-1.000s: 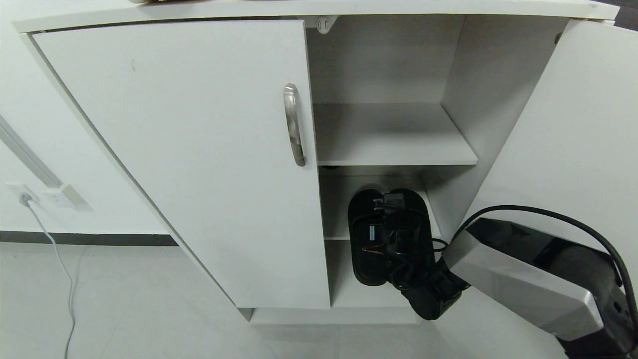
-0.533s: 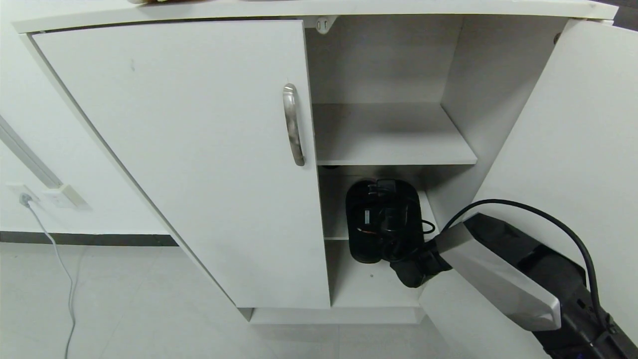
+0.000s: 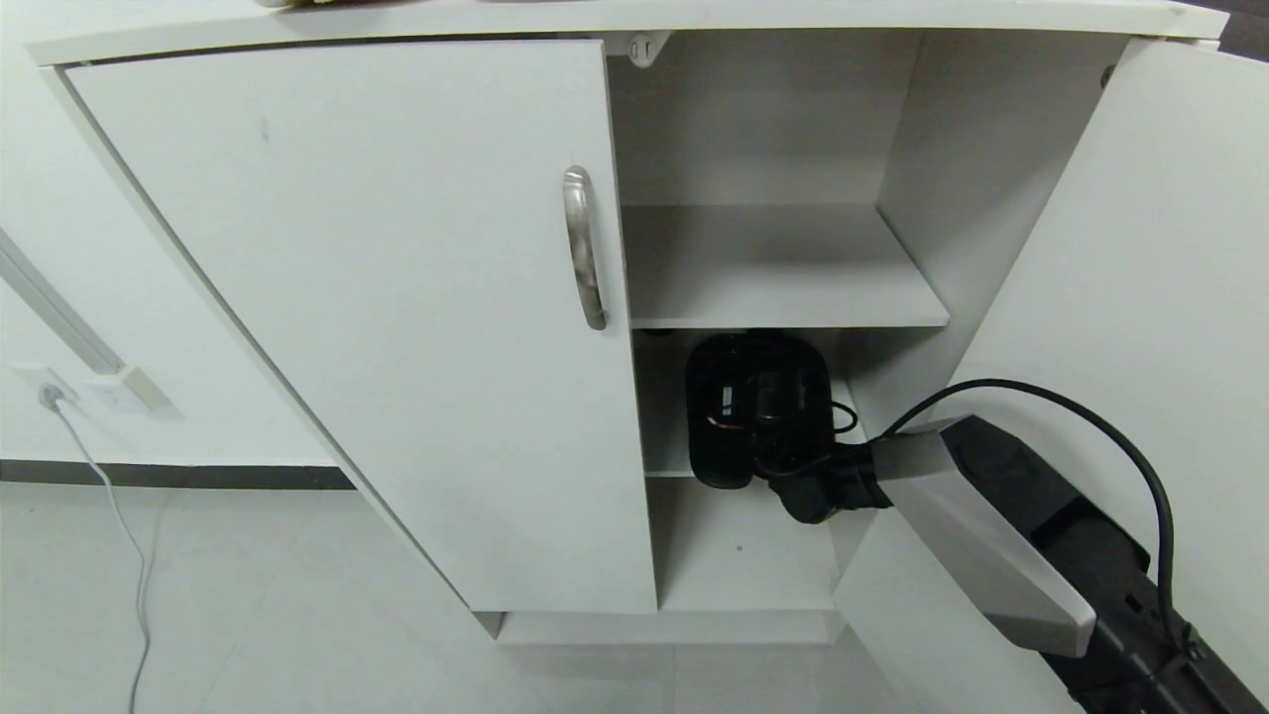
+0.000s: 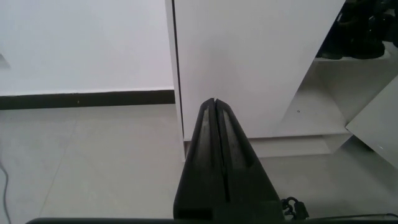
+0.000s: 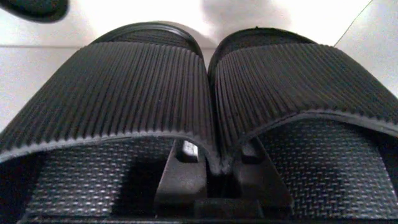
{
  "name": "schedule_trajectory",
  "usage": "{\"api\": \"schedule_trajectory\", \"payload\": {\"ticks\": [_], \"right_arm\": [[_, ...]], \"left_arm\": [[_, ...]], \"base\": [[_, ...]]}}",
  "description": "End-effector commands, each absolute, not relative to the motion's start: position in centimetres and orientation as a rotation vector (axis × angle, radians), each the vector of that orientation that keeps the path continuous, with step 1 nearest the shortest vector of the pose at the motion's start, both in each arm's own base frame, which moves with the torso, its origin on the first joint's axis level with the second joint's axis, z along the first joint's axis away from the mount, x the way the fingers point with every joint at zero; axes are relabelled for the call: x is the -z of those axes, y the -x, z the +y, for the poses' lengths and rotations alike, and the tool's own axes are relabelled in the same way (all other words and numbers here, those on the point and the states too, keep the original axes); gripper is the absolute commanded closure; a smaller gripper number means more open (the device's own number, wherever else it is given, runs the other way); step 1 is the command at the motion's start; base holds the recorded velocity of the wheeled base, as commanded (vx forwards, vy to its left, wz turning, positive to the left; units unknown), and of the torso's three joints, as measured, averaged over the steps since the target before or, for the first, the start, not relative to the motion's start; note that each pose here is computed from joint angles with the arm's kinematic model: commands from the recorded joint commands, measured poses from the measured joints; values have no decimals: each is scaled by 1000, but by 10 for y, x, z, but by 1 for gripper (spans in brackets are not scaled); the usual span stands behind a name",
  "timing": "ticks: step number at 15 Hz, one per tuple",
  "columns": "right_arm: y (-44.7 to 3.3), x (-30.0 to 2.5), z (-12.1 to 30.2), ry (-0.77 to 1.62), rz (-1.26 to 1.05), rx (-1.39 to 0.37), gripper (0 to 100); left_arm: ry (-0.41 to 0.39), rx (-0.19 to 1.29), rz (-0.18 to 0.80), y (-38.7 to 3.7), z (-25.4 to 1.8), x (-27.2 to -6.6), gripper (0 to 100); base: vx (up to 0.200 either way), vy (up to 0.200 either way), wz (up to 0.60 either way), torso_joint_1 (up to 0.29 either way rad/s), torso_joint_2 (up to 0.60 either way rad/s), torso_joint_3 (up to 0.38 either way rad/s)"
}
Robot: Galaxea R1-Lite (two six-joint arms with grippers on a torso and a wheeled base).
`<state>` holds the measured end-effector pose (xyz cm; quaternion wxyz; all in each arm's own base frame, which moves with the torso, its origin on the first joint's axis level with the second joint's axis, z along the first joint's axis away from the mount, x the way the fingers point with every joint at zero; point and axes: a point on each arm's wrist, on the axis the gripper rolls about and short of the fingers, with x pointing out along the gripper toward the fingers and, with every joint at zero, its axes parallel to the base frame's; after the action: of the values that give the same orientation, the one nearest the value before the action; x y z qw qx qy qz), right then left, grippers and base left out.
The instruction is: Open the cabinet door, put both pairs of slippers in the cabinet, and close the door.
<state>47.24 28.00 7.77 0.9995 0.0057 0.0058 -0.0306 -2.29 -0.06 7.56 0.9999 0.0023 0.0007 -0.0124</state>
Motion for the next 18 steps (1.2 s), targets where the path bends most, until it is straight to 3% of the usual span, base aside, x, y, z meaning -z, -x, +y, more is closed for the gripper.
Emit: {"api": "schedule_trajectory", "payload": {"ticks": [1,10,11,18], "right_arm": [[-477,-69,277,3,34,66,100],[-480,-69,274,-7,36,56,100],[-480,-69,274,-15,35,56,0],[-463,-83,277,-23,17,40,0]], "left_arm": [[-5,25,3,23,-1,-76,100],[-5,25,3,23,-1,-76,100],[-5,25,3,23,-1,-76,100],[-5,25,3,23,-1,-76,100]], "base": [[0,0,0,0,0,0],[0,0,0,0,0,0],[0,0,0,0,0,0],[0,0,0,0,0,0]]}}
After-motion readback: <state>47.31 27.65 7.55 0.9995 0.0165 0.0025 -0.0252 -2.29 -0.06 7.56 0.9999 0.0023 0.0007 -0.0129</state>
